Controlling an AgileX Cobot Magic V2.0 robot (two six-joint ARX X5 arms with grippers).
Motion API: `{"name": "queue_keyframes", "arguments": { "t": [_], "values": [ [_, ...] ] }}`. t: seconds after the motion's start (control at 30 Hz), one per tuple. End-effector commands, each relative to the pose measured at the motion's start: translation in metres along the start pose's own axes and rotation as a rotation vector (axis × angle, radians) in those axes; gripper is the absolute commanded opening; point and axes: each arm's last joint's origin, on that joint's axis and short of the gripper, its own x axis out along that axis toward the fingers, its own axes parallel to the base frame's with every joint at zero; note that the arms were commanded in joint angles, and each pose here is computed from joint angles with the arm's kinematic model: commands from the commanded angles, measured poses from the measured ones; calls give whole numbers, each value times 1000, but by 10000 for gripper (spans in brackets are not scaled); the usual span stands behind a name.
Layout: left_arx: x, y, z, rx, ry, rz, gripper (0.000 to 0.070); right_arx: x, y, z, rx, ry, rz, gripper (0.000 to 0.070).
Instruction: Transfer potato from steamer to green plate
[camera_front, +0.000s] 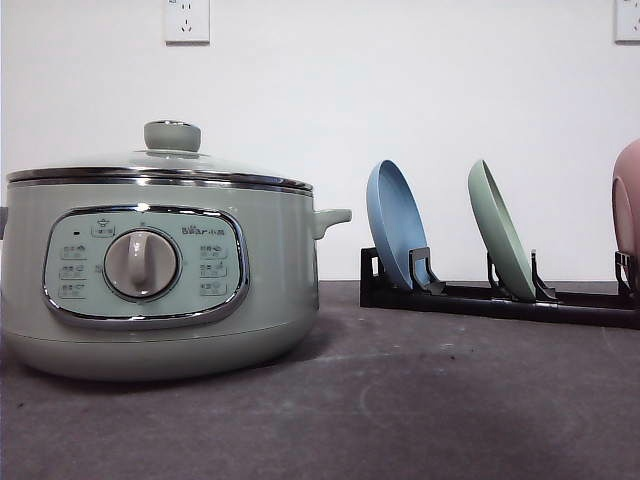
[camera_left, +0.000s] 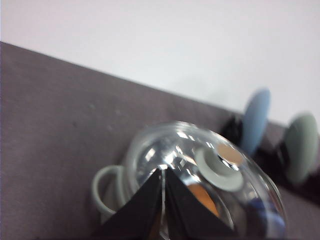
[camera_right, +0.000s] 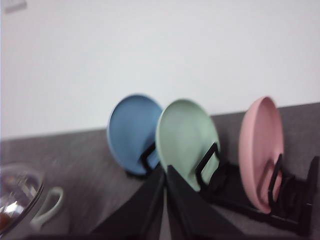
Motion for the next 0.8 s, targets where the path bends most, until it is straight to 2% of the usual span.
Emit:
{"name": "queue_keyframes", "arguments": {
  "t": [0.0, 0.2, 0.4, 0.6, 0.7, 0.77],
  "values": [
    [1, -4, 12, 85, 36, -36, 2, 2, 3, 12, -58, 35, 26, 0],
    [10, -13, 37, 150, 185, -134, 1, 14, 8, 36, -112, 183, 125, 0],
    [13, -21, 52, 202, 294, -196, 1, 24, 13, 51, -115, 318, 231, 0],
    [11, -28, 57, 245, 312, -235, 1, 32, 18, 54, -130, 450, 287, 0],
    [11, -28, 57, 245, 313, -238, 2, 34, 20, 53, -136, 469, 302, 0],
    [11, -28, 57, 244, 313, -238, 43, 34, 20, 53, -136, 469, 305, 0]
  ]
}}
